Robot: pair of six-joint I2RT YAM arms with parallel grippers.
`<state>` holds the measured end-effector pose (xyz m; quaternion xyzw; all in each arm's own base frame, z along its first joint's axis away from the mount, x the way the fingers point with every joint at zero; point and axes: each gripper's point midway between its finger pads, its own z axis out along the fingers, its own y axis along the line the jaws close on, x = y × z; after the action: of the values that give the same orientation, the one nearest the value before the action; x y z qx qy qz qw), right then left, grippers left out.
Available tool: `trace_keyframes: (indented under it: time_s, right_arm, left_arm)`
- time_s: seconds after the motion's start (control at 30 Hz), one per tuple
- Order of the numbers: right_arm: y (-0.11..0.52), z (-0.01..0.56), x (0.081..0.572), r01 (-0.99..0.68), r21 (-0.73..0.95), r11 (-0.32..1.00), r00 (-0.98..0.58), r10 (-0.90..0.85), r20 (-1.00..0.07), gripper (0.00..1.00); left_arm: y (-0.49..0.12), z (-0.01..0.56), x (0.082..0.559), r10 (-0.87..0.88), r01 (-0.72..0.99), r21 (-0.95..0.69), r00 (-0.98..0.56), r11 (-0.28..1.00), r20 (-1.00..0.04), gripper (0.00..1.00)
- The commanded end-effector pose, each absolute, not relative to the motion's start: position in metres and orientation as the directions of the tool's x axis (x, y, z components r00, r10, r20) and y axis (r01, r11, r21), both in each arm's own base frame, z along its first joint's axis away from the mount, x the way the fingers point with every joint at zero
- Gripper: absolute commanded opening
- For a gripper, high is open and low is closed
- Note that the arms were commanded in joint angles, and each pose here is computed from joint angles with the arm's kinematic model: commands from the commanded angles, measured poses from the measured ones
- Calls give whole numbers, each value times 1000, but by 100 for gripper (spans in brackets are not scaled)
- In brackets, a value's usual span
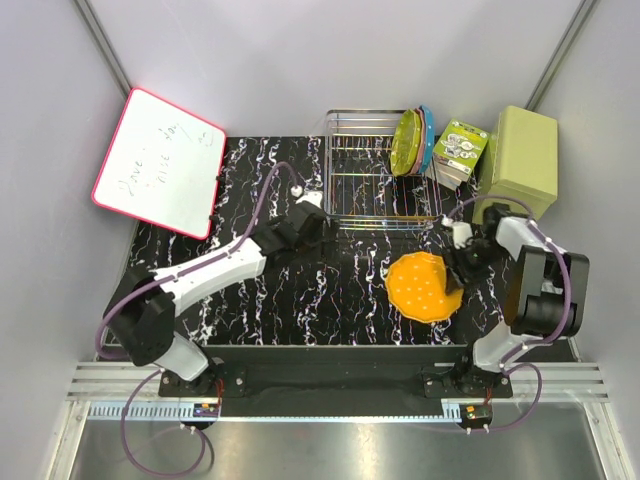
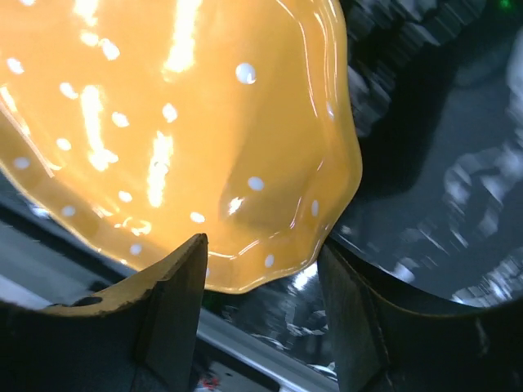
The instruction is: Load the plates into the dish rack
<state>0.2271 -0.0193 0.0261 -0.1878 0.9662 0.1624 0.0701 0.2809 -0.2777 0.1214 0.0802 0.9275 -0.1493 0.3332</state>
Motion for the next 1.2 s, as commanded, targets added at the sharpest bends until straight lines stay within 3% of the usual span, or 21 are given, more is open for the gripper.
trace_keyframes:
  time_s: [0.0,0.2,0.5,0.7,0.83,0.9,1.03,1.17]
  right_arm:
    - [38,44,246,-385,394,835,-923,-336,-190,62]
    - [99,52,270,-428,436,792,-904,-386,-185,61]
    - [186,56,277,-430,496,755,-898,-414,-147,59]
    - [188,57,266,-373,478,795,-927,-345,-149,62]
    - [197,53,250,-212,537,817,-977,-191,-96,62]
    - [200,48,232,-132,579,804,-990,-134,-39,62]
    - [206,43,220,-36,632,774,-999,-26,-25,64]
    - [207,35,202,11,667,745,-1000,18,-5,64]
  left_arm:
    - [-280,136,274,-128,144,-415,-817,898,-562,97]
    - [-267,103,268,-260,-6,-532,-877,846,-405,99]
    - [-278,78,238,-303,-96,-636,-926,765,-224,98]
    - [-278,61,220,-298,-136,-647,-943,750,-148,88]
    - [-276,49,210,-306,-158,-631,-943,759,-132,83]
    - [-279,44,210,-304,-161,-635,-945,756,-122,77]
    - [-290,38,216,-306,-171,-649,-947,741,-101,65]
    - [-299,30,221,-296,-168,-654,-951,738,-91,59]
